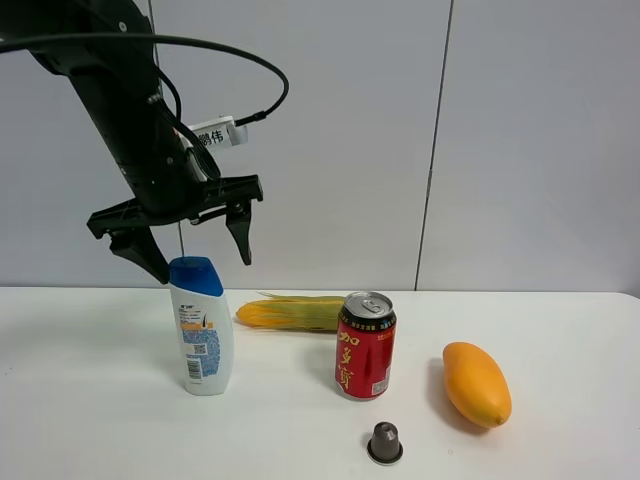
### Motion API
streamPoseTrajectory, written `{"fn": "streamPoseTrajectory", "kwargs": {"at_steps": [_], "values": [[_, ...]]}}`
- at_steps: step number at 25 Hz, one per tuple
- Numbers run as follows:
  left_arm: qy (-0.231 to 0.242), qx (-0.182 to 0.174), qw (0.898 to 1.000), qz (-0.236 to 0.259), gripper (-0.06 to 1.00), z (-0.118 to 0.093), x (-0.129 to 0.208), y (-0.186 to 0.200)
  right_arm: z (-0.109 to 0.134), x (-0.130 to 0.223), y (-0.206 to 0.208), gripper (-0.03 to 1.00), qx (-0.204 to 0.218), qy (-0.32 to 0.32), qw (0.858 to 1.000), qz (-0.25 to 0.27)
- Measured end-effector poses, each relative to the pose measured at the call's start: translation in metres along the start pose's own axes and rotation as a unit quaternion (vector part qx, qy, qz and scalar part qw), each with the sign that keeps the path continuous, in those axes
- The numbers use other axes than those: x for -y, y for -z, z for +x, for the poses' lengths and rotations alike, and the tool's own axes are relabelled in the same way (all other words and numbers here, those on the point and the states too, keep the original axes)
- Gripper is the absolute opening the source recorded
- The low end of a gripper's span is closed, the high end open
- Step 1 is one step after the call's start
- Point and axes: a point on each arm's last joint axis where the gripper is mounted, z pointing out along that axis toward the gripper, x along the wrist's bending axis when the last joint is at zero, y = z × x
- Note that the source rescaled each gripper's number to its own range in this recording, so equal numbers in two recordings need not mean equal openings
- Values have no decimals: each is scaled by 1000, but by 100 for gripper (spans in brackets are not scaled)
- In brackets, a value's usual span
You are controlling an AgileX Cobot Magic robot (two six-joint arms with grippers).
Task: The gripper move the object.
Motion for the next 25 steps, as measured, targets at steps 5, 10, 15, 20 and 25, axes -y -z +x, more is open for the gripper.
{"fn": "streamPoseTrajectory", "kwargs": {"at_steps": [5,10,15,20,25], "values": [[-10,1,1000,-11,85,-4,-4,23,0,0,0,100,0,0,1000,0],[-40,-17,999,-25,86,-1,-3,48,0,0,0,100,0,0,1000,0],[-92,-56,993,-40,86,8,0,79,0,0,0,100,0,0,1000,0],[-116,-92,985,-86,86,32,-10,116,0,0,0,100,0,0,1000,0],[-102,-113,981,-119,86,66,-22,146,0,0,0,100,0,0,1000,0]]}}
